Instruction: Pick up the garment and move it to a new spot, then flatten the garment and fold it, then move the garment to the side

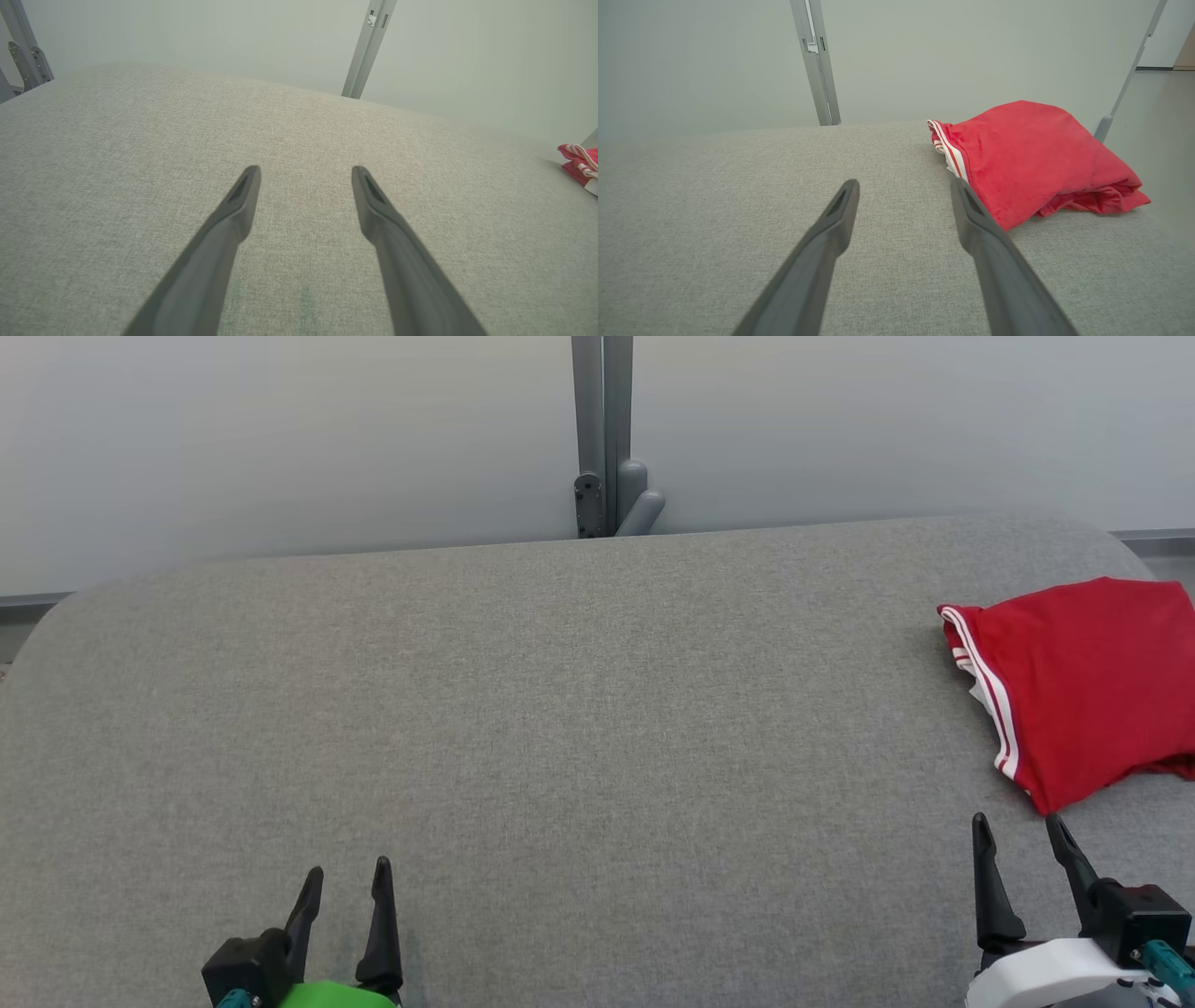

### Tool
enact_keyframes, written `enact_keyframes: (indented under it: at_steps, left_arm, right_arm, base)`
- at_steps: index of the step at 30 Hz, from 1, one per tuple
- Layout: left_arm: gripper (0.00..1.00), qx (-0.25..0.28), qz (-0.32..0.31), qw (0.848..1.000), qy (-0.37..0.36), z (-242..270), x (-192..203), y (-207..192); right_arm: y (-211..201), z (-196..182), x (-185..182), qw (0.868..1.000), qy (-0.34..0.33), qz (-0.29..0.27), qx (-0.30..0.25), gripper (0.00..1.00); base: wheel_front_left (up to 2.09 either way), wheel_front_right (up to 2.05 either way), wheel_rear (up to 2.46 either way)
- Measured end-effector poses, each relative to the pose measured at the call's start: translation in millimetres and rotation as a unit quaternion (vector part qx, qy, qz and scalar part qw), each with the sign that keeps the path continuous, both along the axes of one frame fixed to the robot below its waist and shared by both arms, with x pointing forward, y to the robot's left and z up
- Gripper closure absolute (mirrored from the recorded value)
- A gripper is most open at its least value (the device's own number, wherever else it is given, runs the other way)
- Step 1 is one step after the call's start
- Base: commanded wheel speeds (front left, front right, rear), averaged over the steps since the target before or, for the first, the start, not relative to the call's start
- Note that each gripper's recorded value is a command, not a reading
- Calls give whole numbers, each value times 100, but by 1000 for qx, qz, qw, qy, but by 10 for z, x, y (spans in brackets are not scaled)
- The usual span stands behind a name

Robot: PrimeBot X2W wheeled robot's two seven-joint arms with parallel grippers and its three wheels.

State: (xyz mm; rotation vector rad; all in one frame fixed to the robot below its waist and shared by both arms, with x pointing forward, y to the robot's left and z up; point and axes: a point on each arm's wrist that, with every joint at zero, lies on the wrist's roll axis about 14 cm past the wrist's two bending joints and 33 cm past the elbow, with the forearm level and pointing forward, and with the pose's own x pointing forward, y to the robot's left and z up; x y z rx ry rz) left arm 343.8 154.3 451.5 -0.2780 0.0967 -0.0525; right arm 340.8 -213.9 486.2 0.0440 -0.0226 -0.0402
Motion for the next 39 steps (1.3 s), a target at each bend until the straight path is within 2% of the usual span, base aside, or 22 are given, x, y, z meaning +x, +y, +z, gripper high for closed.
enact_keyframes:
  at_steps: [11, 12, 19, 28, 39]
  left_arm:
    - [0, 0, 0, 1000, 1, -3, 0, 1]
    - [100, 0, 0, 1000, 2, -14, -4, 0]
    - [100, -5, 4, 999, 45, -256, -132, 13]
    - [100, -79, 36, 994, 60, -265, -112, 115]
    - [100, -160, 57, 984, 61, -194, -38, 181]
  right_arm:
    - [4, 4, 2, 1000, -1, 1, -1, 0]
    - [7, -4, 1, 1000, 1, 1, 0, 100]
    - [19, -261, -88, 999, 44, -3, 17, 100]
    - [-30, -291, -80, 993, 50, -25, 106, 100]
    - [-45, -250, -14, 977, 43, -38, 204, 100]
  base:
    - [0, 0, 0]
    - [0, 0, 0]
    - [0, 0, 0]
    - [0, 0, 0]
    - [0, 0, 0]
